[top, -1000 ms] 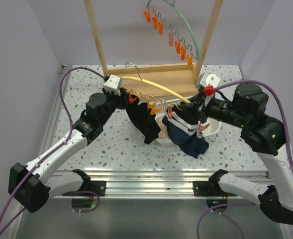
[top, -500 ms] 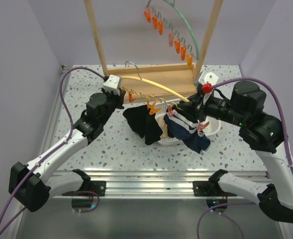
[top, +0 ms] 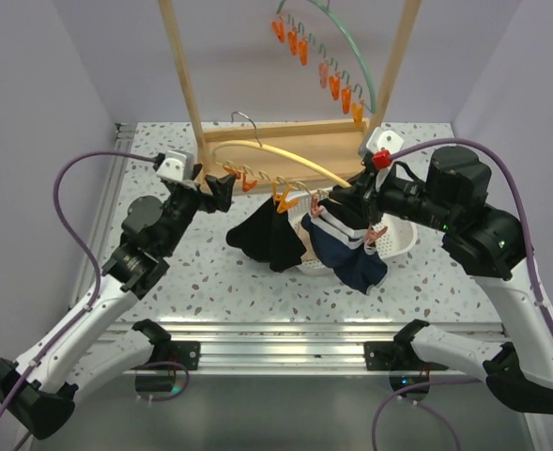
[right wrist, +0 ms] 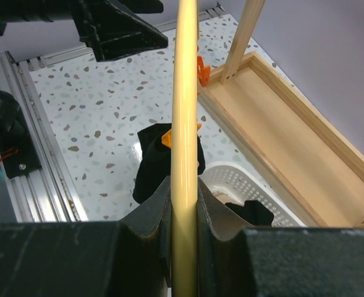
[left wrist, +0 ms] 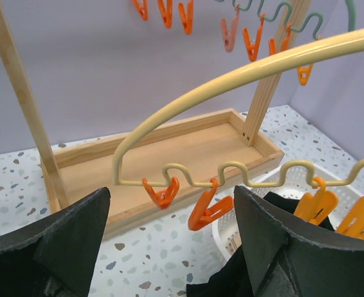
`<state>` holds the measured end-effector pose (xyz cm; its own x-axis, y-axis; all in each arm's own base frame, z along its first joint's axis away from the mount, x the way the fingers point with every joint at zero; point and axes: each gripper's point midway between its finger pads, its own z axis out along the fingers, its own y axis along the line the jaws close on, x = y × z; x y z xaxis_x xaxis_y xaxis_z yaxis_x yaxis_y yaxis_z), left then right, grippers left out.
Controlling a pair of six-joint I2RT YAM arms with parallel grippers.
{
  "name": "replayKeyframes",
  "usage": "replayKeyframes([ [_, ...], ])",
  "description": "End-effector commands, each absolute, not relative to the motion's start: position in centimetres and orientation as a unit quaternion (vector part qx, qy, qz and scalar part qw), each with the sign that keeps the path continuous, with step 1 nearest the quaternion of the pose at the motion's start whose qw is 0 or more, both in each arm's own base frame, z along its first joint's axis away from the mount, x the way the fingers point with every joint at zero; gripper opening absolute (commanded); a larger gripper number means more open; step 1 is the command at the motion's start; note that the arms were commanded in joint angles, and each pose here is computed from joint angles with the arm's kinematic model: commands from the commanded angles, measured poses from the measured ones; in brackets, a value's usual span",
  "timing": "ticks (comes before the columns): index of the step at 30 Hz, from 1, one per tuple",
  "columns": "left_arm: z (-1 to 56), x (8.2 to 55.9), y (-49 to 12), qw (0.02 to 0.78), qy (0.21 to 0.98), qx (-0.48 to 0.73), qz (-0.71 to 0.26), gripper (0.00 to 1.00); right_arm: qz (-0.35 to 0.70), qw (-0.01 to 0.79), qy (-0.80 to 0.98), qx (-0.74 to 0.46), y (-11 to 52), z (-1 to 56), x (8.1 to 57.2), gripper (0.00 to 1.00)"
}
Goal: Remove the underwear clipped to the hanger
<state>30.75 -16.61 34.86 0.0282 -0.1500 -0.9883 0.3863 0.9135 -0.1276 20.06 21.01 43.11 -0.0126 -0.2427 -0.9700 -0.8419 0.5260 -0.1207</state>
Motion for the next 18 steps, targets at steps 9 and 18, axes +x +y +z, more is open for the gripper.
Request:
replayKeyframes([
  [9, 34.8, 26.4, -18.3, 0.689, 0.655, 0.138, -0.278, 0.84, 0.277, 0.628, 0.605, -0.404, 22.1, 47.5, 20.9, 0.0],
  [18, 32.5, 25.6, -24.5, 0.644, 0.66, 0.19, -0.338, 0.79, 0.298, 0.615, 0.598, -0.419, 22.8, 47.3, 20.2, 0.0],
])
